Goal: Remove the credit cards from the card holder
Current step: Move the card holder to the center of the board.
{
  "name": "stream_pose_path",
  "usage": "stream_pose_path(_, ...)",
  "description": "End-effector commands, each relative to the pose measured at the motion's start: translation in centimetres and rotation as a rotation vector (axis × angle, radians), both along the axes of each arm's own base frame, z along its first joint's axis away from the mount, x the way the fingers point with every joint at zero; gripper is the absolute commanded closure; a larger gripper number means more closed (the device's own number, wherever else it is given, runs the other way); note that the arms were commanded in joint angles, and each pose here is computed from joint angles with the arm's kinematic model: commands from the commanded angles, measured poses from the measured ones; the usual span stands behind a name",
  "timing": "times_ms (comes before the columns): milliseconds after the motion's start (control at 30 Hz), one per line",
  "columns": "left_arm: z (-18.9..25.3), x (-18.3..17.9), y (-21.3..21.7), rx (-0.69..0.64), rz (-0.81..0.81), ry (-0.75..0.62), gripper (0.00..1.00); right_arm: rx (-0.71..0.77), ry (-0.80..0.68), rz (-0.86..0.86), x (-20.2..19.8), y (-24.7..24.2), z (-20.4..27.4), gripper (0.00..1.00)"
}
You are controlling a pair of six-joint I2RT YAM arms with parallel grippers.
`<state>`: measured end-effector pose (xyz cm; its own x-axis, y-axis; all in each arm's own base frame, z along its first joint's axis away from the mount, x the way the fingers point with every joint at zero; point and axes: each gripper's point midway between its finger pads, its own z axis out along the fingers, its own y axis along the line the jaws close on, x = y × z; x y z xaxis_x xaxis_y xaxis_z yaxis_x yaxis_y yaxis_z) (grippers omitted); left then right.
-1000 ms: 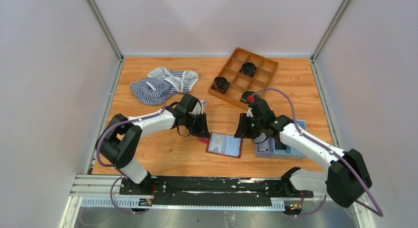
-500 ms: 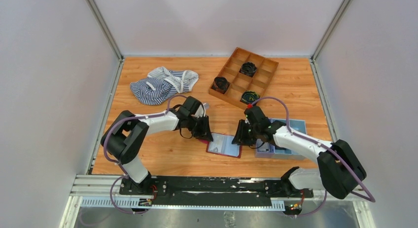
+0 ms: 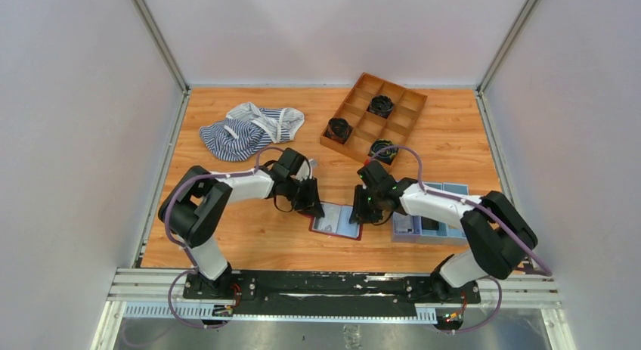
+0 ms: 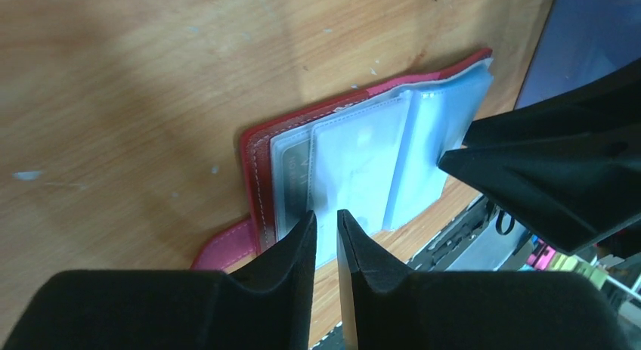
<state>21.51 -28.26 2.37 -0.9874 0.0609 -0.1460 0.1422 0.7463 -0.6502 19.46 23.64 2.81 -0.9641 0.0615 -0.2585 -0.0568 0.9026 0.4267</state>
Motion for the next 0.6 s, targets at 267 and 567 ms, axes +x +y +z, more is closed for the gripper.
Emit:
stream_pose_path(267,-0.1,0.3,1.4,-0.004,0.017,0.015,0.78,-0.014,0.048,0.061,-0.3,2.7,-3.3,0.74)
stream_pose_path(567,1.2,0.5,0.1,-0.099,0.03,0.023,0.79,-0.023,0.054,0.056,-0.7,2.3,-3.8,0.75)
